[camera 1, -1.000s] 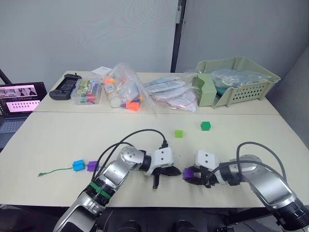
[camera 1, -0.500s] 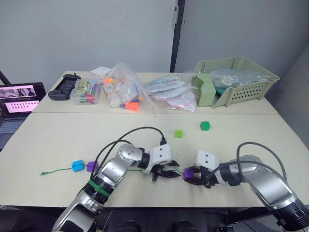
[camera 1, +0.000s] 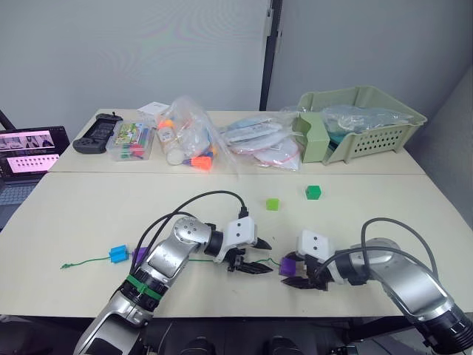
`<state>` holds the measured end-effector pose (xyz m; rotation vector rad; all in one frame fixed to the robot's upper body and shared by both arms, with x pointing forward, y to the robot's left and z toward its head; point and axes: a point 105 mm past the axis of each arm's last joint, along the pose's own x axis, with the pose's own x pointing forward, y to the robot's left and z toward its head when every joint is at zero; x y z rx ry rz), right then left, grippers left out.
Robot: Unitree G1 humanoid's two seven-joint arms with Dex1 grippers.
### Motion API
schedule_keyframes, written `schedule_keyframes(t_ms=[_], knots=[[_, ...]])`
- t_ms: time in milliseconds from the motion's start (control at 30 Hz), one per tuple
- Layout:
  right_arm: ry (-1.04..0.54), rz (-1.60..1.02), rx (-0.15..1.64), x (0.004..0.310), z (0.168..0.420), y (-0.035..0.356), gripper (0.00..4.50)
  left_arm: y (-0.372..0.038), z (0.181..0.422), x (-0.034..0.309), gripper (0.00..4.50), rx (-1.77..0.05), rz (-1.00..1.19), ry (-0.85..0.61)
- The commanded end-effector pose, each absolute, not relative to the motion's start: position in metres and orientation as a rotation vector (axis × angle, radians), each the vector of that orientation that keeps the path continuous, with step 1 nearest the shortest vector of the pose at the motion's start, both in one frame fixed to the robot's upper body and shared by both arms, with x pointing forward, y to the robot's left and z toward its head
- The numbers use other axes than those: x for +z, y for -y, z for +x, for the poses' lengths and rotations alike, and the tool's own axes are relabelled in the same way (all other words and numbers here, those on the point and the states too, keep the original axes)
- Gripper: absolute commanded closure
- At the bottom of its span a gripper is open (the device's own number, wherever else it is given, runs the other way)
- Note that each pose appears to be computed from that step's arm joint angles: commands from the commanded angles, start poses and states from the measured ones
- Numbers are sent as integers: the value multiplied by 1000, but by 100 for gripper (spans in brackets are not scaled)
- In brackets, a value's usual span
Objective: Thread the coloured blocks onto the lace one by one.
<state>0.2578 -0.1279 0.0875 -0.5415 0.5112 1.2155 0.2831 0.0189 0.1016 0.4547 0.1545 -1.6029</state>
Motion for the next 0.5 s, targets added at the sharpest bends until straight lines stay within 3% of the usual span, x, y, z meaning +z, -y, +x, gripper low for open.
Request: schedule_keyframes(t_ms=[33,333,500], knots=[[-436,-573,1174,111,259,134,3,-5,277,112,171,-1661,484,-91],[-481,-555,1064,108,230,175,3,29,284,105,171,-1698,620,-22],[-479,-547,1013,101,229,181,3,33,281,98,171,-1723,624,-43]])
